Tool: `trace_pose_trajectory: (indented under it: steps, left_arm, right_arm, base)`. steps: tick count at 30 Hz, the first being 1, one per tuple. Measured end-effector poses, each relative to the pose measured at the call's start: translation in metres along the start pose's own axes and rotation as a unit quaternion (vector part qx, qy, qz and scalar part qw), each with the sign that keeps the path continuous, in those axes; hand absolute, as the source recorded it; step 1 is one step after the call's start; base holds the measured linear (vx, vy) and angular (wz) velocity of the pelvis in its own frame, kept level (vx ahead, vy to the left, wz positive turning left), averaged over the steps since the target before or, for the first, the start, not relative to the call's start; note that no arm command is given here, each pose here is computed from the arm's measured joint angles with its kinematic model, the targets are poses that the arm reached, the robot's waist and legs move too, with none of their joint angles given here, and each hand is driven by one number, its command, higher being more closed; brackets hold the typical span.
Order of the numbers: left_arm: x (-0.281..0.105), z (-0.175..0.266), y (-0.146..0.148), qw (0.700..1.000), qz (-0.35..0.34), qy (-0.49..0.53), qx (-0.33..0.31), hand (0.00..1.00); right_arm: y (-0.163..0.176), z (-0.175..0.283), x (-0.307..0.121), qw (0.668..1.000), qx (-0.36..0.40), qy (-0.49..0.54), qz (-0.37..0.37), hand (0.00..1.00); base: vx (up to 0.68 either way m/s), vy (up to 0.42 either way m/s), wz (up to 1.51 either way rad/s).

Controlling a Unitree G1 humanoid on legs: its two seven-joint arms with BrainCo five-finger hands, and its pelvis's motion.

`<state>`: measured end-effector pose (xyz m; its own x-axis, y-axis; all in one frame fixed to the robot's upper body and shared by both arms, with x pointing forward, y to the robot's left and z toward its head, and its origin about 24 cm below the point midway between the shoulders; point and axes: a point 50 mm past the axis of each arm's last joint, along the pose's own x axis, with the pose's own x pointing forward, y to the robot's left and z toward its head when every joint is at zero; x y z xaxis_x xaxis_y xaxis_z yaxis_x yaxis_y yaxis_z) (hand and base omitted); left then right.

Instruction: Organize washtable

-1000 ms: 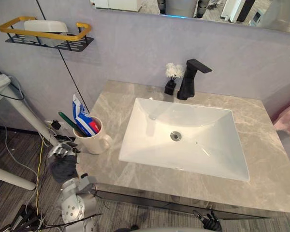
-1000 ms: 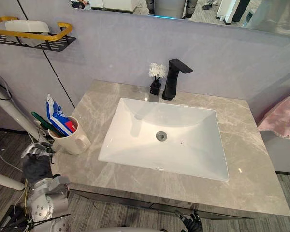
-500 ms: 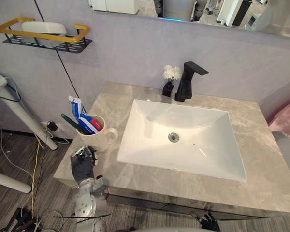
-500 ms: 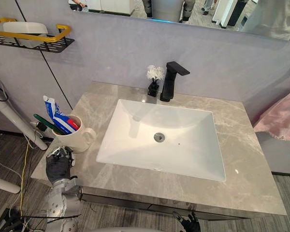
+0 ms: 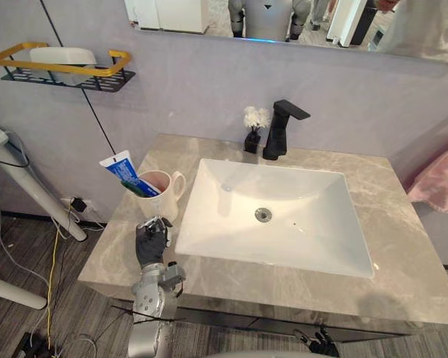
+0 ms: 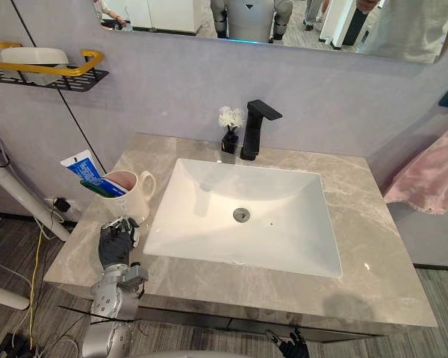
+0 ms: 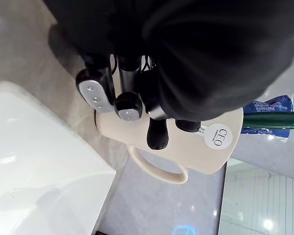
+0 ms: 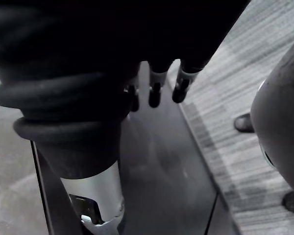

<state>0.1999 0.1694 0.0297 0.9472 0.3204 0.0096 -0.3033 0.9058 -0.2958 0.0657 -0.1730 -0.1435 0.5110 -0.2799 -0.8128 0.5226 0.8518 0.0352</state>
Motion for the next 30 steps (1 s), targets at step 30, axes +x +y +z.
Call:
trace_pose_trajectory:
  steps: [30]
  left_arm:
    - [0.028, 0.016, 0.012, 0.993, -0.034, -0.054, 0.101, 1.0]
  right_arm:
    - [0.016, 0.024, 0.012, 0.998, -0.029, -0.031, 0.038, 0.0]
  base:
    - [-0.05, -0.012, -0.04]
